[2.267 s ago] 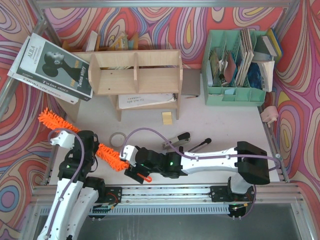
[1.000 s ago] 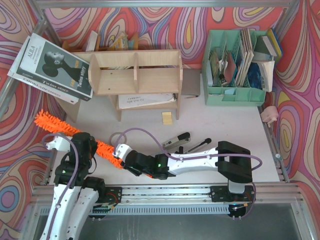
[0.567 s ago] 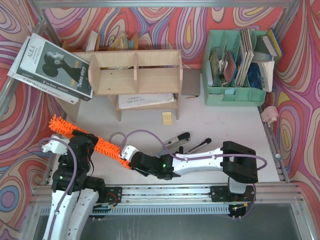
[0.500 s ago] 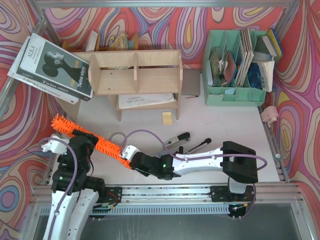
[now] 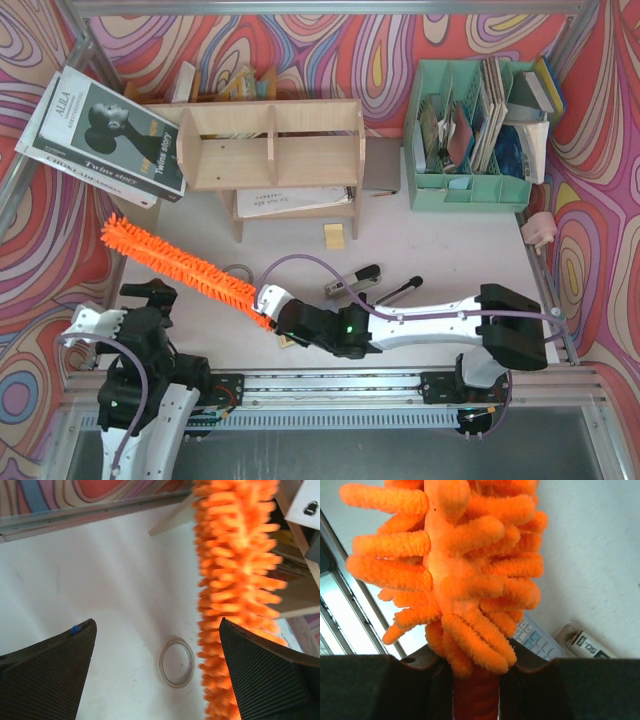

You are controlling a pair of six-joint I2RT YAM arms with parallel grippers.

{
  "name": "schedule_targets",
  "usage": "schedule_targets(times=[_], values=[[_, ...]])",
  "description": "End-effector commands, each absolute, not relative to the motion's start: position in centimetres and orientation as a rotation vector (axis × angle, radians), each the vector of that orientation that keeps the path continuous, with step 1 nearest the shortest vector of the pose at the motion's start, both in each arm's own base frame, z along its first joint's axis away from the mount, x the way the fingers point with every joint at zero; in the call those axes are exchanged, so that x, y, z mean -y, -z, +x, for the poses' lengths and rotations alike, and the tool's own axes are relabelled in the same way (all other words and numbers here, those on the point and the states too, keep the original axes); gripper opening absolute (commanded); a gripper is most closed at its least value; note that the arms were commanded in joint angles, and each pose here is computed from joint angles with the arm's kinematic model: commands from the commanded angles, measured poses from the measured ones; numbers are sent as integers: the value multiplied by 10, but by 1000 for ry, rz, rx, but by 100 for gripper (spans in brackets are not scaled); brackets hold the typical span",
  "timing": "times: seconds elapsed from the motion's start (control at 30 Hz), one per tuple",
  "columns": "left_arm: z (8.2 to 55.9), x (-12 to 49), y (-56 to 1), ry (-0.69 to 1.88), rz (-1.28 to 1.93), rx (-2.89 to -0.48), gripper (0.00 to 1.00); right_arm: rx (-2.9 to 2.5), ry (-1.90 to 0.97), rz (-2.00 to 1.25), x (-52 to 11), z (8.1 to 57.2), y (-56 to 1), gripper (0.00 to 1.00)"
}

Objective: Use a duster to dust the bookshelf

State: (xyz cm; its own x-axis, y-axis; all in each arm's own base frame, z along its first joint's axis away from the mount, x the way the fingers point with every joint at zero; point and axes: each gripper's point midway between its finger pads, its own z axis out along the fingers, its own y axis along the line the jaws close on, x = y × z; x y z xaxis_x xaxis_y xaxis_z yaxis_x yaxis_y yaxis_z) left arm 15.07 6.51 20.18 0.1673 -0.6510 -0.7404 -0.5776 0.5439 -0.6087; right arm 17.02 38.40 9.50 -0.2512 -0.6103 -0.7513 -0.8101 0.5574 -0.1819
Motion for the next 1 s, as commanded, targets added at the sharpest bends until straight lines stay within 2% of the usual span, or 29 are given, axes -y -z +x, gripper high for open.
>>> schedule_targets(times=[0.0, 0.17, 0.6, 0.77, 0.97], values=[[131, -87, -182, -69, -1214, -1454, 98, -1809, -330, -1121, -395, 182, -143, 0], [137, -87, -176, -72, -1223, -1455, 99, -1701, -259, -1163, -404, 196, -175, 0], [178, -53, -144, 35, -1003, -1611, 98, -1454, 25, -985, -430, 265, -279, 0], [195, -24, -132, 143, -806, -1703, 98, -1442, 99, -1021, -427, 280, -282, 0], [203, -8, -130, 183, -667, -1747, 98, -1515, 174, -1057, -402, 300, -258, 0]])
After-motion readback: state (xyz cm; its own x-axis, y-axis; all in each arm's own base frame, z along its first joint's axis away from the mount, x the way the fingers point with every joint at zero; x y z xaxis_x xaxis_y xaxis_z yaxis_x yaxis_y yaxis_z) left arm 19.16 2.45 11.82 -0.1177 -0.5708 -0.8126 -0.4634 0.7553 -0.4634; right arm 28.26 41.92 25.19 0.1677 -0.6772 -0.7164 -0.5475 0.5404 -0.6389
